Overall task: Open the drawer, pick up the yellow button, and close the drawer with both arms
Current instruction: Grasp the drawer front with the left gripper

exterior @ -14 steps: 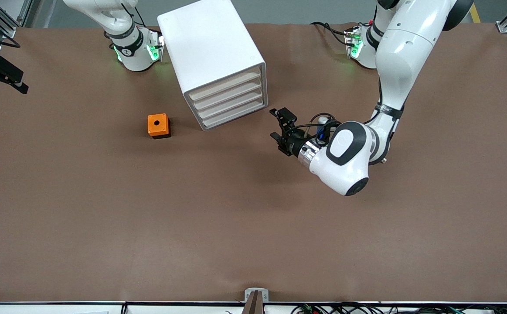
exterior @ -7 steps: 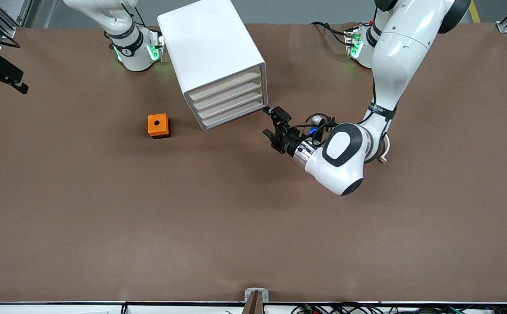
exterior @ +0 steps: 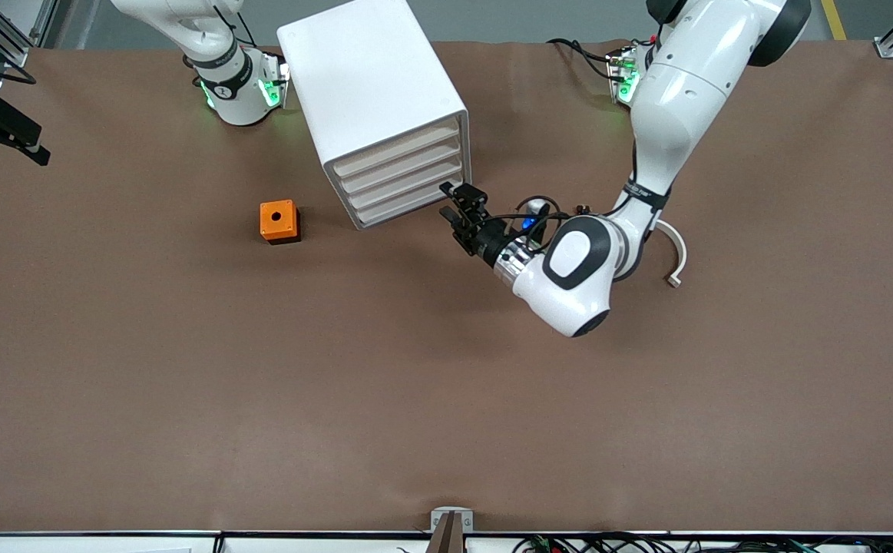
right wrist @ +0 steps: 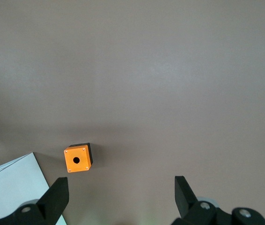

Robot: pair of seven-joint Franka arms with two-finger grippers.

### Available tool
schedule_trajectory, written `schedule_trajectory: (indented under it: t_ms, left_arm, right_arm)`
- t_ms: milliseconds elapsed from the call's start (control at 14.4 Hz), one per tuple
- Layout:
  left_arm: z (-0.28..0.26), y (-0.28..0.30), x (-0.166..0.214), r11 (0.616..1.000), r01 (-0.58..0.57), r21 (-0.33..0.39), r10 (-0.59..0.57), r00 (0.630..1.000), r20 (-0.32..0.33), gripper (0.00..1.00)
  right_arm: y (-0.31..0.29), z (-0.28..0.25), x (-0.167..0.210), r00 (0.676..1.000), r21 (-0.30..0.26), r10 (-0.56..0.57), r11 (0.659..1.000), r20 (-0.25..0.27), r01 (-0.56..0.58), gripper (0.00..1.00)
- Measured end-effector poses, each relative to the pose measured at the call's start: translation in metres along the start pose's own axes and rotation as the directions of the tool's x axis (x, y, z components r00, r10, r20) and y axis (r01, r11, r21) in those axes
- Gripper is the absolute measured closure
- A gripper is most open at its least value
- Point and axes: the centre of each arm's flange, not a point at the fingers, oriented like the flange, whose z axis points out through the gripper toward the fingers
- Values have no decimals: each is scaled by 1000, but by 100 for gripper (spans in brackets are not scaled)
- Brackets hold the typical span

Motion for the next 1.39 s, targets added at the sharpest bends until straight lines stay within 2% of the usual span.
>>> schedule_trajectory:
  t_ms: [417, 695, 1390]
  left_arm:
    - [47, 10, 10, 997, 63, 47, -59, 996, -73, 46]
    - [73, 9, 19, 990, 105, 96, -91, 986, -140, 51]
    - [120, -1, 20, 982, 141, 129, -109, 968, -226, 54]
  right_arm:
    - [0, 0, 0, 1000, 0, 0, 1000, -3, 0, 0]
    - [-1, 0, 1, 1000, -1, -1, 1000, -5, 1, 0]
    - [-9, -1, 3, 1000, -2, -17, 1000, -17, 17, 0]
